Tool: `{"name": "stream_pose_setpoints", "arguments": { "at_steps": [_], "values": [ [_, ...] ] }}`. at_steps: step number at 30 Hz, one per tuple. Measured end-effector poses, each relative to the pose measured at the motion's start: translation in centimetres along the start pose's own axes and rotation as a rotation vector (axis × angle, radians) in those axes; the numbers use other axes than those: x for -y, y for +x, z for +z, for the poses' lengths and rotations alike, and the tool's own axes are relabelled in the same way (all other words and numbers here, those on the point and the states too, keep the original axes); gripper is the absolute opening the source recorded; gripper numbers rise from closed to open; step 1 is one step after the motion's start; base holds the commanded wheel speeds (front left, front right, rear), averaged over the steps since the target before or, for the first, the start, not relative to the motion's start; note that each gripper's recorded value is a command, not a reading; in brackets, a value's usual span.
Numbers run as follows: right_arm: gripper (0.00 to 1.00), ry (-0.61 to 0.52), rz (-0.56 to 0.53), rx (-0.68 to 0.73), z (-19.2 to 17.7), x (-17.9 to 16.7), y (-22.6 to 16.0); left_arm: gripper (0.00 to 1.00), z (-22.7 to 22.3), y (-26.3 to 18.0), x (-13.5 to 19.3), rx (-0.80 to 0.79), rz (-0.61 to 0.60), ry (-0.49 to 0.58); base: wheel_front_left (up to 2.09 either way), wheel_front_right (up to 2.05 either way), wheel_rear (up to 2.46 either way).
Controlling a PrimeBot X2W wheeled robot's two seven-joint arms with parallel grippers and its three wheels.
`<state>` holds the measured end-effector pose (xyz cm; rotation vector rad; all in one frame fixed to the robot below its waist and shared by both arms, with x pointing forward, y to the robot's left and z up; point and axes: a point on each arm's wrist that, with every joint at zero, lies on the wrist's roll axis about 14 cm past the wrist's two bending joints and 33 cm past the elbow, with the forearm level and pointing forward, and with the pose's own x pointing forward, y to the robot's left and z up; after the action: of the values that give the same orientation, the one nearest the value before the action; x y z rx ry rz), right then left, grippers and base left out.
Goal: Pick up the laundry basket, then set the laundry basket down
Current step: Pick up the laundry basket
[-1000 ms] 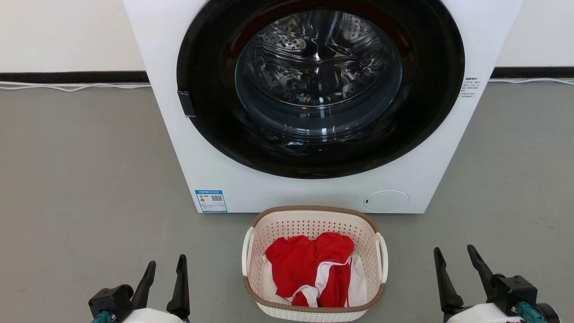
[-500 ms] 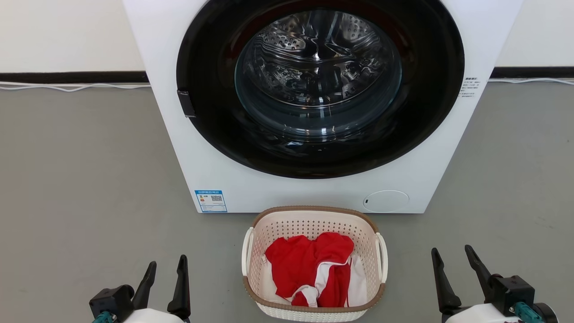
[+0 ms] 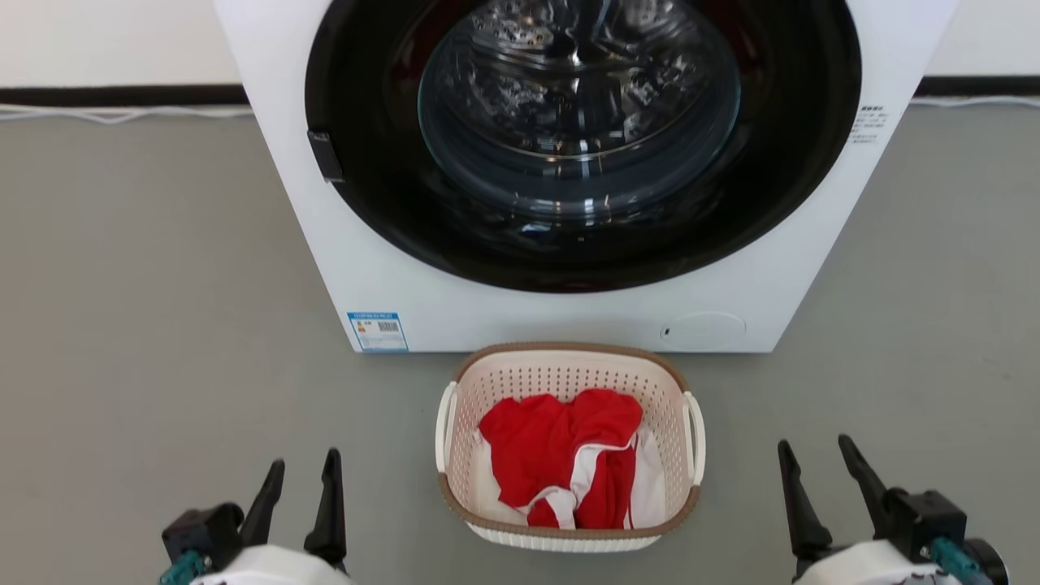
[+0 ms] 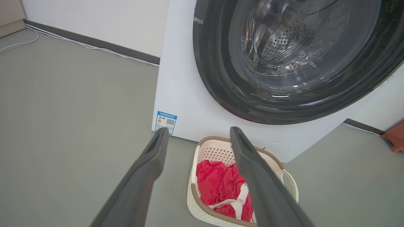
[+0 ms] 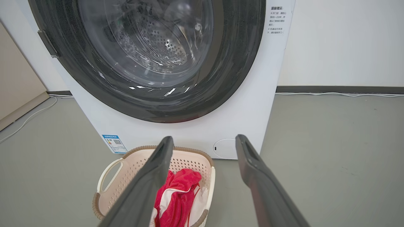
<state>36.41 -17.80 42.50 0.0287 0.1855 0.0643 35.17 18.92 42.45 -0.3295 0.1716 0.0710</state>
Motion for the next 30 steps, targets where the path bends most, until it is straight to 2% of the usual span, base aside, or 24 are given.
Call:
{"name": "stream_pose_setpoints", "arguments": {
  "at_steps": [10, 20, 30],
  "values": [
    [1.0, 0.045, 0.006, -0.026, -0.6, -0.3, 3.4, 1.0, -0.1, 3.1, 0.3, -0.013, -0.008, 0.003, 0.0, 0.0, 0.0],
    [1.0, 0.057, 0.009, -0.207, -6.2, -0.5, 7.2, 1.0, -4.6, 7.3, 1.4, -0.16, -0.046, 0.016, 0.0, 0.0, 0.0],
    [1.0, 0.061, 0.039, -0.318, -10.1, -1.4, 11.2, 1.0, -8.8, 11.3, 1.4, -0.285, -0.047, 0.02, 0.0, 0.0, 0.0]
  ]
}}
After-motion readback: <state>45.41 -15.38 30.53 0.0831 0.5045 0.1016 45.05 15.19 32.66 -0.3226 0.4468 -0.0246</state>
